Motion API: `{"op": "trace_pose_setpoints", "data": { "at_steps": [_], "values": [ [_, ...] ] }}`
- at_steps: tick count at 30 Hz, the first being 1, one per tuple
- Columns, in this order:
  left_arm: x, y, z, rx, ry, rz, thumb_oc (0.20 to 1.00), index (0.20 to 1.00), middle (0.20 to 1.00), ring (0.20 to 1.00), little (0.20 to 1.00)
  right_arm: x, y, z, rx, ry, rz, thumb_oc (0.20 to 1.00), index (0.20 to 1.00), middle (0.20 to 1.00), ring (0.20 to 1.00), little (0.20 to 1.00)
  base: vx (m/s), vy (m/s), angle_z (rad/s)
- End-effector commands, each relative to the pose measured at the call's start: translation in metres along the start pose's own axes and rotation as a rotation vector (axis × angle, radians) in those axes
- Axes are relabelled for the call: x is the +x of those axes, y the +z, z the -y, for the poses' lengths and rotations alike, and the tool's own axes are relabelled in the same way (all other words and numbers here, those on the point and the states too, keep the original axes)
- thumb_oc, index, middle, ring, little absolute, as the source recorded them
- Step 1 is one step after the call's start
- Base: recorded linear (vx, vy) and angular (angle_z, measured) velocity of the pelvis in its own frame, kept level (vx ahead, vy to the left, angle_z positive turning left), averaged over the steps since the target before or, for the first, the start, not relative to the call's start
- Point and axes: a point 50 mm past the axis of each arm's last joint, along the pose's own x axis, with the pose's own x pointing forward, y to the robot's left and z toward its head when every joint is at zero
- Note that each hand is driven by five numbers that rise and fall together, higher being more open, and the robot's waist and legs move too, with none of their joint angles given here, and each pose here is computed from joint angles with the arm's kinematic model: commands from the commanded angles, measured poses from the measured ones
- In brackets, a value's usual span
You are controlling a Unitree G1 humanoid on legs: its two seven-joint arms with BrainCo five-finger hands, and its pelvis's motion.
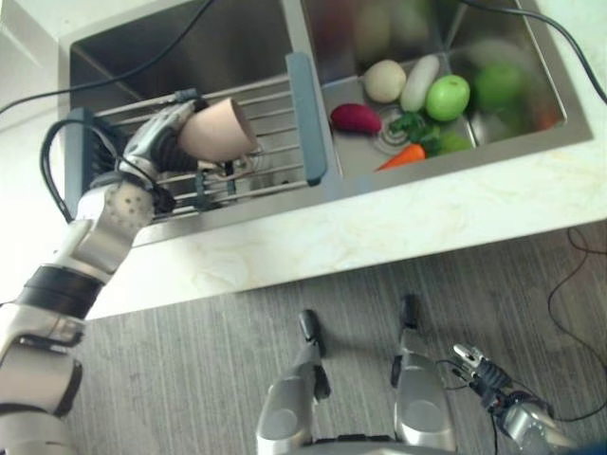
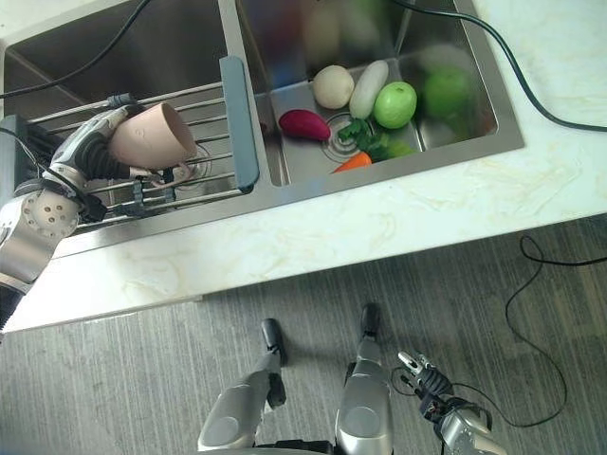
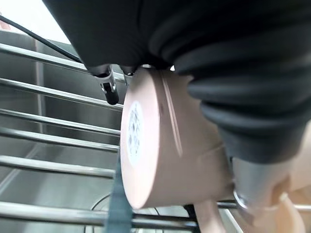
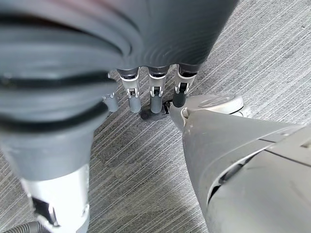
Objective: Place the dishes in the dishwasher.
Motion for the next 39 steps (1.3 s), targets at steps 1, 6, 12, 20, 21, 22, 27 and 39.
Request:
{"op": "trace_pose_setpoints", "data": {
  "at_steps": [1,6,12,20,21,22,27,39],
  "values": [
    [0.007,0.001,-0.026,0.082,0.029,-0.002,1.000,1.000,1.000,1.000,1.000,0.002,0.006,-0.004,0.054,0.018,0.044,1.000,1.000,1.000,1.000,1.000,0.00,0.000,0.00],
    [0.009,0.001,-0.021,0.129,-0.048,-0.029,0.200,0.200,0.200,0.200,0.200,0.003,0.009,-0.002,0.054,0.012,0.051,1.000,1.000,1.000,1.000,1.000,0.00,0.000,0.00],
    [0.012,0.003,-0.014,0.245,-0.180,-0.048,0.200,0.200,0.200,0.200,0.200,0.003,0.016,0.000,0.060,0.005,0.069,1.000,1.000,1.000,1.000,1.000,-0.01,-0.002,-0.02],
    [0.015,0.012,-0.013,0.299,-0.231,-0.014,0.200,0.200,0.200,0.200,0.200,0.003,0.019,0.002,0.061,0.006,0.080,1.000,1.000,1.000,1.000,1.000,0.00,0.000,0.00],
    [0.016,0.014,-0.013,0.301,-0.238,-0.006,0.200,0.200,0.200,0.200,0.200,0.003,0.018,0.002,0.065,0.004,0.082,1.000,1.000,1.000,1.000,1.000,0.00,0.000,0.00],
    [0.015,0.014,-0.013,0.294,-0.235,-0.004,0.200,0.200,0.200,0.200,0.200,0.003,0.018,0.003,0.064,0.003,0.084,1.000,1.000,1.000,1.000,1.000,0.00,0.000,0.00],
    [0.012,0.012,-0.015,0.268,-0.186,0.001,0.200,0.200,0.200,0.200,0.200,0.000,0.012,0.005,0.067,-0.009,0.074,1.000,1.000,1.000,1.000,1.000,0.00,0.000,0.00],
    [-0.017,-0.018,-0.038,0.307,0.003,-0.102,0.200,0.200,0.200,0.200,0.200,-0.014,-0.025,0.019,0.110,-0.110,-0.019,1.000,1.000,1.000,1.000,1.000,0.03,-0.021,0.10]
  ]
}}
